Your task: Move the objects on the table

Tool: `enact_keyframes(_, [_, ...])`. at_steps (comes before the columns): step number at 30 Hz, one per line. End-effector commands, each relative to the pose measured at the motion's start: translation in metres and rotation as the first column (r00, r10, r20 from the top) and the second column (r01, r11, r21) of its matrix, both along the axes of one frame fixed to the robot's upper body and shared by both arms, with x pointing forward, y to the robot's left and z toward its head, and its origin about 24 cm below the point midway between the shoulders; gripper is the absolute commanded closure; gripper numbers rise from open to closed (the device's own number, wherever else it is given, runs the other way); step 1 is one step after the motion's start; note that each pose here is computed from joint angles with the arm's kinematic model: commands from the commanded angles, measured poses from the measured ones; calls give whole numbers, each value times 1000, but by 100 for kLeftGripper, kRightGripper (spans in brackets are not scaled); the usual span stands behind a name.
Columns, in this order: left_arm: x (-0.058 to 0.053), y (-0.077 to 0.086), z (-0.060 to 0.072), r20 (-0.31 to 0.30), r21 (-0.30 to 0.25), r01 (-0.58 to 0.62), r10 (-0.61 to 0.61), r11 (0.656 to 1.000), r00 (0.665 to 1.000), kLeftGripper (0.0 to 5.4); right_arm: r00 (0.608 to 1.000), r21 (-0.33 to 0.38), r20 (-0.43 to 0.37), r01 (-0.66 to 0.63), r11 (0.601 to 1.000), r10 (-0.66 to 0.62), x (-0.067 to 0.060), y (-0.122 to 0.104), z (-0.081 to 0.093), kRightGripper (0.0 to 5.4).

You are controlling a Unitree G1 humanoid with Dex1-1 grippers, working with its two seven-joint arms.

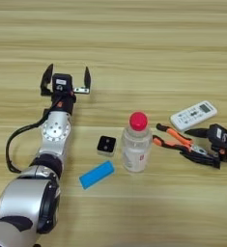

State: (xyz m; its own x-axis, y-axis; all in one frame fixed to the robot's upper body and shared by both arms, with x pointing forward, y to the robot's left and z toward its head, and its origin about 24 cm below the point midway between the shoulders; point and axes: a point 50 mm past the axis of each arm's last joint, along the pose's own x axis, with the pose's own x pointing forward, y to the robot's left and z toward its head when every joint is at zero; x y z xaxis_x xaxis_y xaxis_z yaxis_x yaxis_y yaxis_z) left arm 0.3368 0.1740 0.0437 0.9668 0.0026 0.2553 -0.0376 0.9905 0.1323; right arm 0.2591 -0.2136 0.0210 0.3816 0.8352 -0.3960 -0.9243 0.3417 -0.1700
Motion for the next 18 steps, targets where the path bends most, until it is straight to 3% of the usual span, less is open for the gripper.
enact_keyframes(1, [3,0,3,-1,18,5,-5,1000,1000,0,998,-48,-62,-9,999,6,-6,1,-14,254])
enact_keyframes(7, [3,0,3,-1,18,5,-5,1000,1000,0,998,-49,-66,-7,999,3,-6,1,-16,304])
enact_keyframes(18, [3,0,3,-2,17,5,-5,1000,1000,0,999,-33,-43,-8,999,6,-4,4,-12,305])
